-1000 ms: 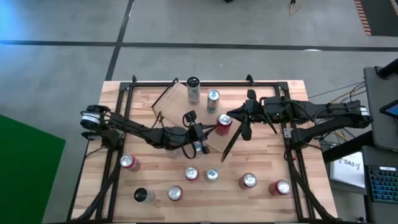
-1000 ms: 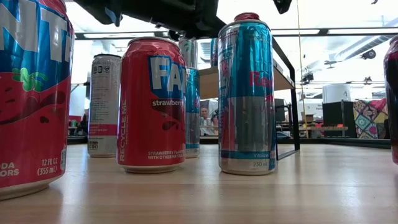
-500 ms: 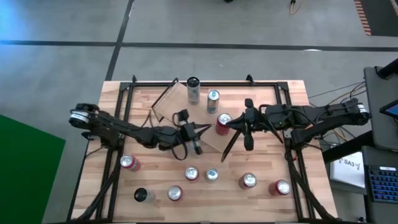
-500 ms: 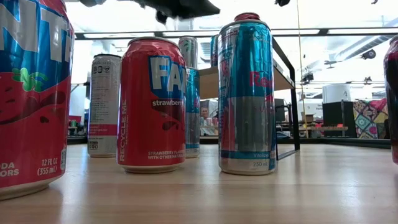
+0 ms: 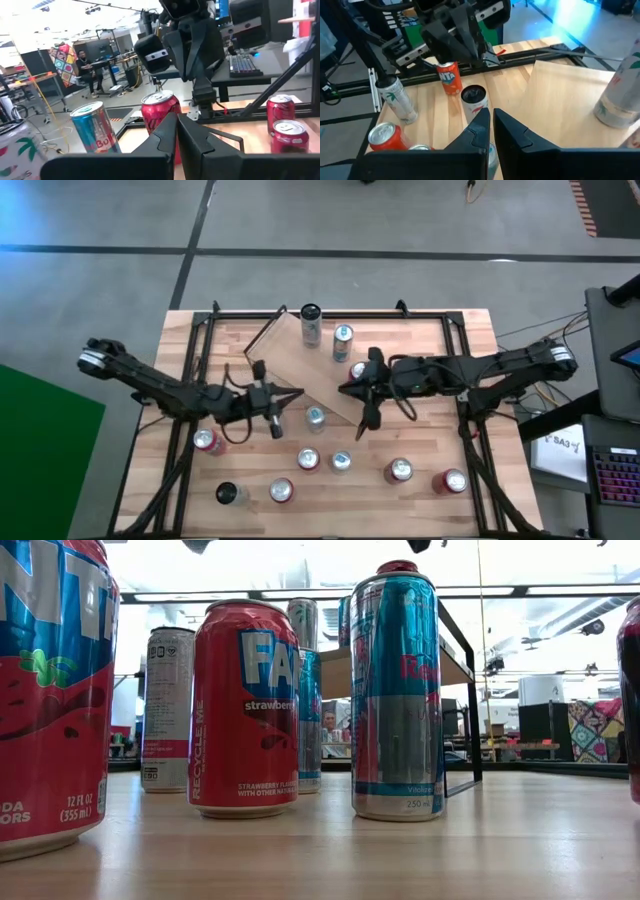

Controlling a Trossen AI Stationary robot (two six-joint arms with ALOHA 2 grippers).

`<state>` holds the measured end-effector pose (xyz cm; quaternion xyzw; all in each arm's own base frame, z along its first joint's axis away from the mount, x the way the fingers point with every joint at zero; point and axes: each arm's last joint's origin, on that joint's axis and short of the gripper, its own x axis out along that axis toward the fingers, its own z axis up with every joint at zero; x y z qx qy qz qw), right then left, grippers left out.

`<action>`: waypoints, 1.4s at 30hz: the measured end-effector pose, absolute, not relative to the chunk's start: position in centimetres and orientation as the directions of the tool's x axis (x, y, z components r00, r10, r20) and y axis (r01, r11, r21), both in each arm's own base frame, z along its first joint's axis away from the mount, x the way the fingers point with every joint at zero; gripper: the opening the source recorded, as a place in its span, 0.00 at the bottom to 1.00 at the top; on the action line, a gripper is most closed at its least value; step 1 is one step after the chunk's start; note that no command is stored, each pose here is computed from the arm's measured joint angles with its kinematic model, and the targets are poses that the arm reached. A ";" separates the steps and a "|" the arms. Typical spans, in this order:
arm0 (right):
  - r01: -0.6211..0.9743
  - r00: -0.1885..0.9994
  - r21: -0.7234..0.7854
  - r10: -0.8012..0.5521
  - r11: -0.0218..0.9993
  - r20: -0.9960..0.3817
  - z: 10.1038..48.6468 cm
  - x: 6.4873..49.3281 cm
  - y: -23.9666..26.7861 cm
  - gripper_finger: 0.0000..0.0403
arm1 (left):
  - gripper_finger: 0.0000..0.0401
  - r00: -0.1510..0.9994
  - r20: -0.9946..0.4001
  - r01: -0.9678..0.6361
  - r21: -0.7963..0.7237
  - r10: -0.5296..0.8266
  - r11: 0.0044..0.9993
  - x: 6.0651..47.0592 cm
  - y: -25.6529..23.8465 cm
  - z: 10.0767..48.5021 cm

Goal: Place canned beverage on shelf
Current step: Put the red/black soda can on the shelf

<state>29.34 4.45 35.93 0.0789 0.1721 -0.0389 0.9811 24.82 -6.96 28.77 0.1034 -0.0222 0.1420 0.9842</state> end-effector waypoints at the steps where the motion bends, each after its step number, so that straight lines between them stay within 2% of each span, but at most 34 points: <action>1: 0.107 0.933 0.144 -0.049 0.984 -0.358 36.0 29.6 4.5 0.03 | 0.00 0.959 0.080 -0.284 0.192 0.273 0.939 24.4 -6.8 28.8; 8: 0.178 0.870 0.146 -0.086 0.973 -0.486 36.6 31.1 4.7 0.03 | 0.00 0.954 0.117 -0.292 0.141 0.276 0.946 21.9 -6.0 29.0; 17: 0.318 0.744 0.166 -0.137 0.933 -0.654 35.3 31.5 4.7 0.03 | 0.00 0.951 0.136 -0.294 0.128 0.277 0.947 20.5 -5.5 28.8; 20: 0.350 0.726 0.173 -0.150 0.921 -0.671 35.1 31.4 4.7 0.03 | 0.00 0.951 0.139 -0.296 0.133 0.278 0.946 20.4 -5.4 28.9; 26: 0.508 0.636 0.071 -0.317 0.859 -0.704 34.6 30.4 4.1 0.03 | 0.00 0.952 0.131 -0.296 0.156 0.277 0.942 20.6 -5.5 28.7; 30: 0.553 0.600 0.018 -0.383 0.833 -0.702 34.5 30.0 3.8 0.03 | 0.00 0.952 0.127 -0.295 0.159 0.277 0.942 20.7 -5.5 28.6; 42: 0.559 0.618 0.043 -0.382 0.828 -0.687 35.1 30.1 3.7 0.03 | 0.00 0.952 0.128 -0.296 0.170 0.277 0.940 20.7 -5.5 28.6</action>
